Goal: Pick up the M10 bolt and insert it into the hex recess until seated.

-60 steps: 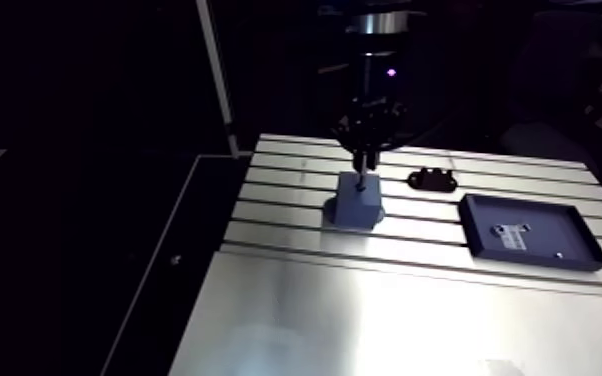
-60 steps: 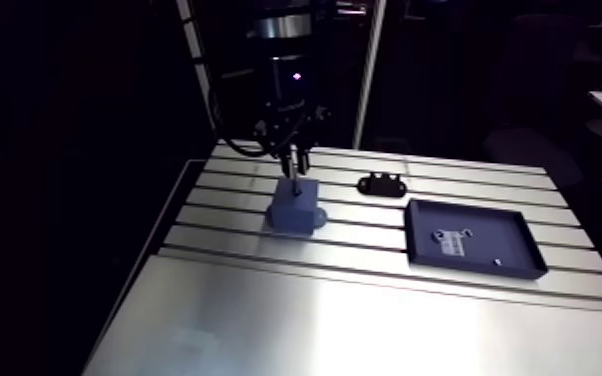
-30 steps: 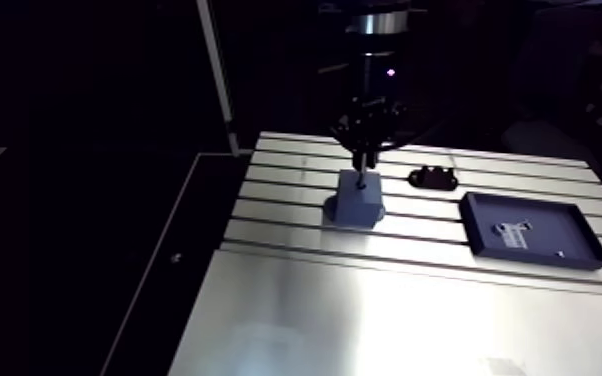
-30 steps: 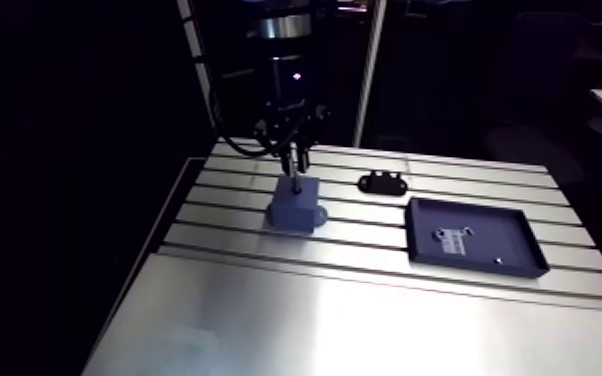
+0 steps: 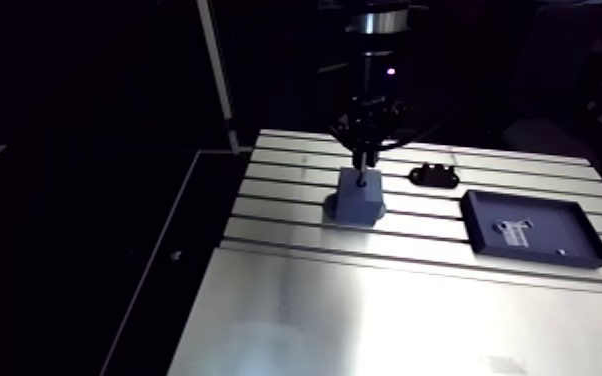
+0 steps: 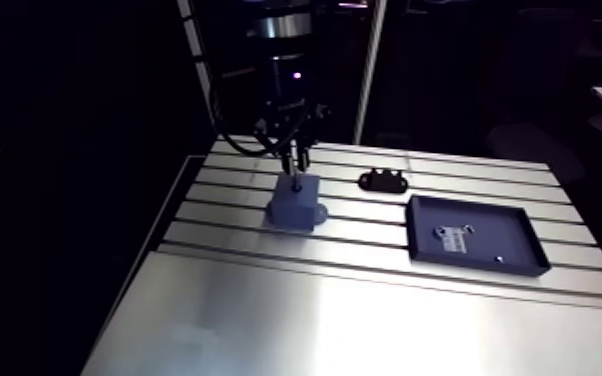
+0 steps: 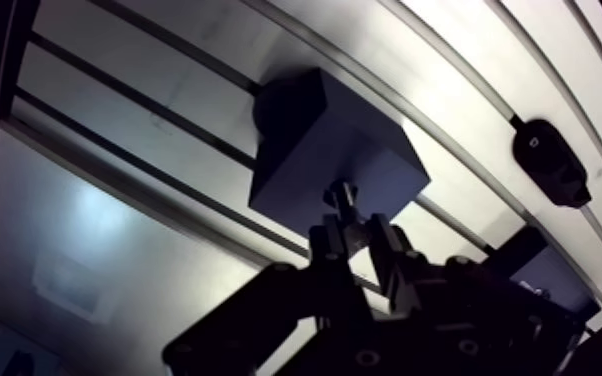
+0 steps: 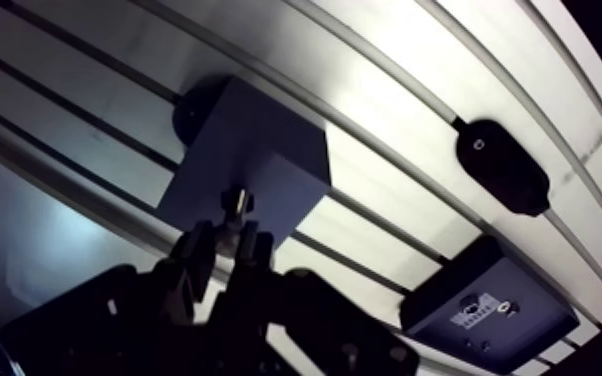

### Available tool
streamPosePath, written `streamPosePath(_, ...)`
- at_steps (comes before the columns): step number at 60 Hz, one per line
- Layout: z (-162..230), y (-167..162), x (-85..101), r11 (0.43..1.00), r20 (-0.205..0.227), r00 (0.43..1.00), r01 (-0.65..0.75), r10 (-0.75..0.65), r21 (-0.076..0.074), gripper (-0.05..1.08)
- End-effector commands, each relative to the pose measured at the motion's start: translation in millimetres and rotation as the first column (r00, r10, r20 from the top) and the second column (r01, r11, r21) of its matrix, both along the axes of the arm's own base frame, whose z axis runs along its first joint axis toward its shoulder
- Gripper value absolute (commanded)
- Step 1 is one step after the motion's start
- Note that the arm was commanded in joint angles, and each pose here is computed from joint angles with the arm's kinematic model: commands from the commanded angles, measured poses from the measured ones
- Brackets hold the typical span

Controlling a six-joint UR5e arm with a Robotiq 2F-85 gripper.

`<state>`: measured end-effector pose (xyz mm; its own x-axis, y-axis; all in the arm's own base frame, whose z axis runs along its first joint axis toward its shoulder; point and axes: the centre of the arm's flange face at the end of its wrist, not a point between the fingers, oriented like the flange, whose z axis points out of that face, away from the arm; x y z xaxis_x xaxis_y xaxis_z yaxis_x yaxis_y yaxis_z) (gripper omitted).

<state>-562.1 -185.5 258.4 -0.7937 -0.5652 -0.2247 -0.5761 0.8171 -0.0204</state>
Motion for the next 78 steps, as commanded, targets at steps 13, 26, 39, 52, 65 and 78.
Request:
streamPosePath(13,-3.8,0.4,-0.3,1.000,0.006,1.000,-0.001,0.001,0.005,0.73)
streamPosePath(26,-4.9,0.2,-0.5,1.000,0.008,1.000,-0.001,0.001,0.003,0.73)
streamPosePath(39,-4.0,-0.7,-0.1,1.000,0.007,1.000,-0.002,0.002,0.002,0.73)
streamPosePath(52,-5.4,-0.5,0.2,1.000,0.009,1.000,-0.002,0.002,0.005,0.73)
streamPosePath(65,-9.8,-0.3,1.8,1.000,0.019,1.000,-0.002,0.002,0.006,0.73)
streamPosePath(78,-10.4,-0.3,2.2,1.000,0.019,1.000,-0.001,0.001,0.006,0.73)
